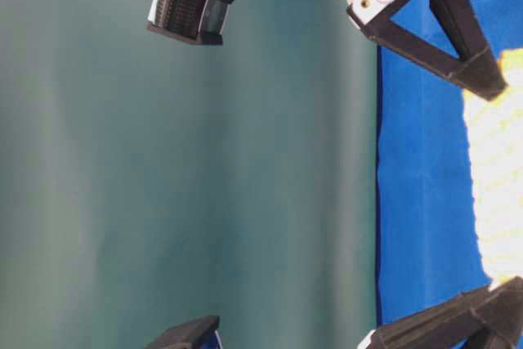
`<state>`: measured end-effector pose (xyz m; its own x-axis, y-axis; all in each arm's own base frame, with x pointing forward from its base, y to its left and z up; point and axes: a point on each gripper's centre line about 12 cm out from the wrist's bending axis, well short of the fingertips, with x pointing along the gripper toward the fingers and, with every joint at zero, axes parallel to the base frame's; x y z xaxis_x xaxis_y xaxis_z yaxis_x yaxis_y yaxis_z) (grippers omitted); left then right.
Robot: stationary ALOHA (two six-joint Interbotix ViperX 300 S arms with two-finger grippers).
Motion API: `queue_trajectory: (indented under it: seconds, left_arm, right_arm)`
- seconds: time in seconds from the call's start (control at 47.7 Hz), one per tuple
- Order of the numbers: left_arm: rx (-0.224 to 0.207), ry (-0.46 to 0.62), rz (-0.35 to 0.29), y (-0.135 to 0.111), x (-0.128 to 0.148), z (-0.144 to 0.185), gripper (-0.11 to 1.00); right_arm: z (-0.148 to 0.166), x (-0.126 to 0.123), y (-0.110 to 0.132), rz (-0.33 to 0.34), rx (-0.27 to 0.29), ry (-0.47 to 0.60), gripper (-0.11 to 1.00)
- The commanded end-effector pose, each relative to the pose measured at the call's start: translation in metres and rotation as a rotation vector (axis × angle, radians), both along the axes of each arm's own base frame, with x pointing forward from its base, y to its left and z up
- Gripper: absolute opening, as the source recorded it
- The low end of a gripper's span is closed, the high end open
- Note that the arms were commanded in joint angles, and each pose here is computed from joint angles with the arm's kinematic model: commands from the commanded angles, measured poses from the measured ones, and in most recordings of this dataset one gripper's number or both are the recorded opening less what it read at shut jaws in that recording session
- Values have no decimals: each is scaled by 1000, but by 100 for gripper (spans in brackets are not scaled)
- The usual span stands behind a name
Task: Fold the yellow towel.
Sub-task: 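Pull the far end toward the near end, folding the strip in half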
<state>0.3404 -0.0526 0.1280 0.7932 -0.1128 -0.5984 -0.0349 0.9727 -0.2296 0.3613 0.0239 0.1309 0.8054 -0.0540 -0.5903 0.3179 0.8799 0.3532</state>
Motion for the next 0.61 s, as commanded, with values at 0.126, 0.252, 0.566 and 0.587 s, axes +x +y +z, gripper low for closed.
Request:
queue_trajectory:
  seconds: [0.126, 0.252, 0.566, 0.587]
  left_arm:
    - [-8, -41, -20, -9, 9, 12, 4]
    - [-11, -49, -36, -16, 13, 14, 4]
    - [-4, 2, -75, -30, 15, 11, 4]
    - [-1, 5, -77, -30, 15, 11, 4]
  right_arm:
    - [11, 4, 8, 9, 10, -37, 9]
    - [11, 3, 16, 22, 20, -36, 9]
    - [10, 3, 28, 36, 34, -37, 9]
    - [11, 3, 28, 39, 31, -40, 9]
